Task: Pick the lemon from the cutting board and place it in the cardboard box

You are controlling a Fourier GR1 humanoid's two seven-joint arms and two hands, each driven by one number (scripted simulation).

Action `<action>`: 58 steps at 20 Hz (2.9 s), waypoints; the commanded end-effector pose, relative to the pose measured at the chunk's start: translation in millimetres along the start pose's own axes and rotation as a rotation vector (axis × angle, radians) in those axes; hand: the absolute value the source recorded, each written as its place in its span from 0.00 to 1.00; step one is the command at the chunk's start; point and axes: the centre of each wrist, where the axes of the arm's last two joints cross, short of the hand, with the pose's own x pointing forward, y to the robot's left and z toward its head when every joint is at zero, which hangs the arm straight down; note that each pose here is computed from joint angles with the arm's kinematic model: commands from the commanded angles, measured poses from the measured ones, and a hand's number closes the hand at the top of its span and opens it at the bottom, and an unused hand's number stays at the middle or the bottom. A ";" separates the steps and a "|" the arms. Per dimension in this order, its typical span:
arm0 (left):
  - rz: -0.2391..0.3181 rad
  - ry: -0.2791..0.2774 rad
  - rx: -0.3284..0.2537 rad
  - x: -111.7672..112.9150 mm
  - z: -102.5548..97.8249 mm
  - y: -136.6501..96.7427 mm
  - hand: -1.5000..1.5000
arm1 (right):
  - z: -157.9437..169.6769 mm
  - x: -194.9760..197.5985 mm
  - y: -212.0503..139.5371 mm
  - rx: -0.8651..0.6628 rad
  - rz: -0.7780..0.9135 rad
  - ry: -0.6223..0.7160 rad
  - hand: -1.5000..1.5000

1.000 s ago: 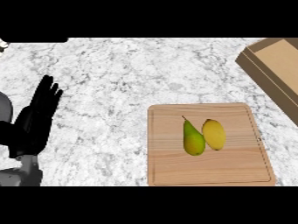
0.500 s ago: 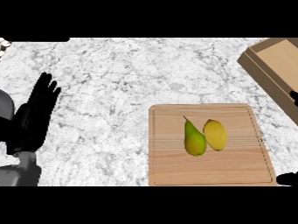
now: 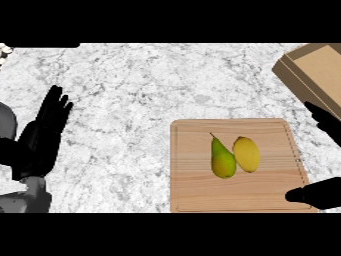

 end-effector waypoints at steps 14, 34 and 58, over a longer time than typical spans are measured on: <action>0.013 0.010 -0.010 3.5 -1.8 20.1 0.50 | -36.7 -2.4 44.8 -0.003 -0.010 0.048 0.00; 0.000 0.001 0.018 16.9 0.3 -4.4 0.50 | -68.9 -29.4 96.6 0.024 0.046 0.071 0.00; 0.006 0.015 -0.003 6.5 4.3 0.4 0.50 | -84.6 -26.9 106.3 0.054 0.063 0.083 0.00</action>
